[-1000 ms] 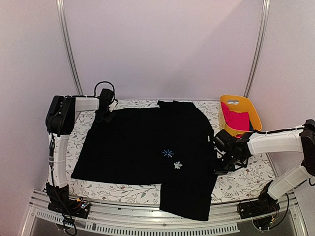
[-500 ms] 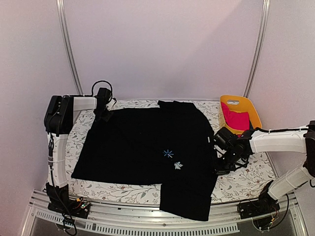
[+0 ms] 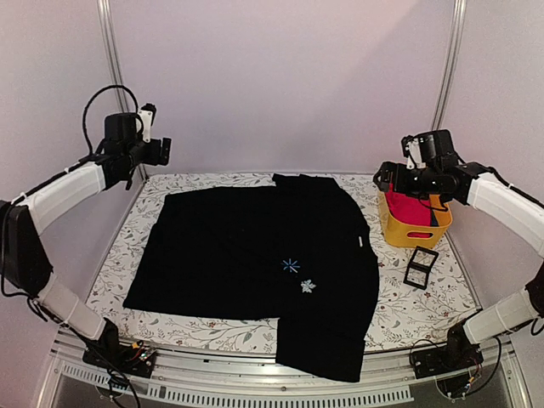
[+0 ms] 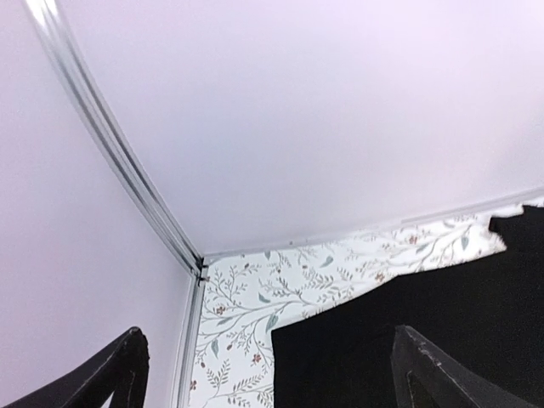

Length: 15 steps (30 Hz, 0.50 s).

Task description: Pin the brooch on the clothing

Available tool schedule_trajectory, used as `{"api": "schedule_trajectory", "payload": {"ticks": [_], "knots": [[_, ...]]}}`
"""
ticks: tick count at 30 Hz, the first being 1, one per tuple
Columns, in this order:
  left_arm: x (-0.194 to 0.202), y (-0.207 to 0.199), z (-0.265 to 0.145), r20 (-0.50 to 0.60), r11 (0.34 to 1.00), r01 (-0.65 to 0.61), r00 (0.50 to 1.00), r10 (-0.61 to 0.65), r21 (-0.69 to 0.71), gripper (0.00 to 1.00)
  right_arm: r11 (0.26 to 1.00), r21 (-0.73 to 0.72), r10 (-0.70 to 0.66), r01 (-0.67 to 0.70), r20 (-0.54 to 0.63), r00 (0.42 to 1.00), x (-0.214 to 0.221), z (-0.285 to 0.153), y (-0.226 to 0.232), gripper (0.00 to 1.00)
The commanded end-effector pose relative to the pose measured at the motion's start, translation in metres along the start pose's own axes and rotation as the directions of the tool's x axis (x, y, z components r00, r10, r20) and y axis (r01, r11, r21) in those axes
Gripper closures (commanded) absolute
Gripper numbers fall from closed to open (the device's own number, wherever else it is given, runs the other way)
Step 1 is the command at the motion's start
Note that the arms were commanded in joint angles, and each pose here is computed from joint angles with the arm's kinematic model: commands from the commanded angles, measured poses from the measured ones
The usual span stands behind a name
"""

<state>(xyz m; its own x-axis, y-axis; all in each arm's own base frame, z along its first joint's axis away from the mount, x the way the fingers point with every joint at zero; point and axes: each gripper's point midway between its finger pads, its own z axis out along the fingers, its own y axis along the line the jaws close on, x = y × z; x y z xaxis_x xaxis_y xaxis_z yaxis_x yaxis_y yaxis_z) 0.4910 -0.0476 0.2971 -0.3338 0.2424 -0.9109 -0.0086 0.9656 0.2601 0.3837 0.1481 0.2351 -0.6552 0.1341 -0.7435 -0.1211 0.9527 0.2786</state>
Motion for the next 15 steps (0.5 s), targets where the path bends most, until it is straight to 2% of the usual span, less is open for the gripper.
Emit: {"api": "schedule_trajectory", "payload": {"ticks": [1,4,7,9,15], "knots": [[0.025,0.010,-0.035,0.088,0.989,0.150,0.985,-0.148,-0.016,0.00,0.994,0.099,0.009,-0.035,0.247,0.969,-0.059,-0.039,-0.066,0.01],[0.048,0.025,-0.065,0.131,0.964,0.266,0.956,-0.262,-0.014,0.00,0.986,0.164,-0.017,-0.035,0.306,0.952,-0.061,-0.055,-0.101,0.01],[0.085,0.035,-0.089,0.158,0.947,0.321,0.937,-0.311,-0.035,0.00,0.975,0.222,-0.055,-0.027,0.356,0.933,-0.051,-0.073,-0.126,0.01],[0.103,0.045,-0.102,0.184,0.935,0.349,0.925,-0.333,-0.062,0.00,0.961,0.262,-0.028,-0.086,0.402,0.915,-0.039,-0.084,-0.149,0.01],[0.130,0.062,-0.128,0.235,0.932,0.349,0.918,-0.319,-0.098,0.00,0.978,0.194,-0.030,-0.075,0.490,0.871,0.010,-0.090,-0.146,0.01]]}}
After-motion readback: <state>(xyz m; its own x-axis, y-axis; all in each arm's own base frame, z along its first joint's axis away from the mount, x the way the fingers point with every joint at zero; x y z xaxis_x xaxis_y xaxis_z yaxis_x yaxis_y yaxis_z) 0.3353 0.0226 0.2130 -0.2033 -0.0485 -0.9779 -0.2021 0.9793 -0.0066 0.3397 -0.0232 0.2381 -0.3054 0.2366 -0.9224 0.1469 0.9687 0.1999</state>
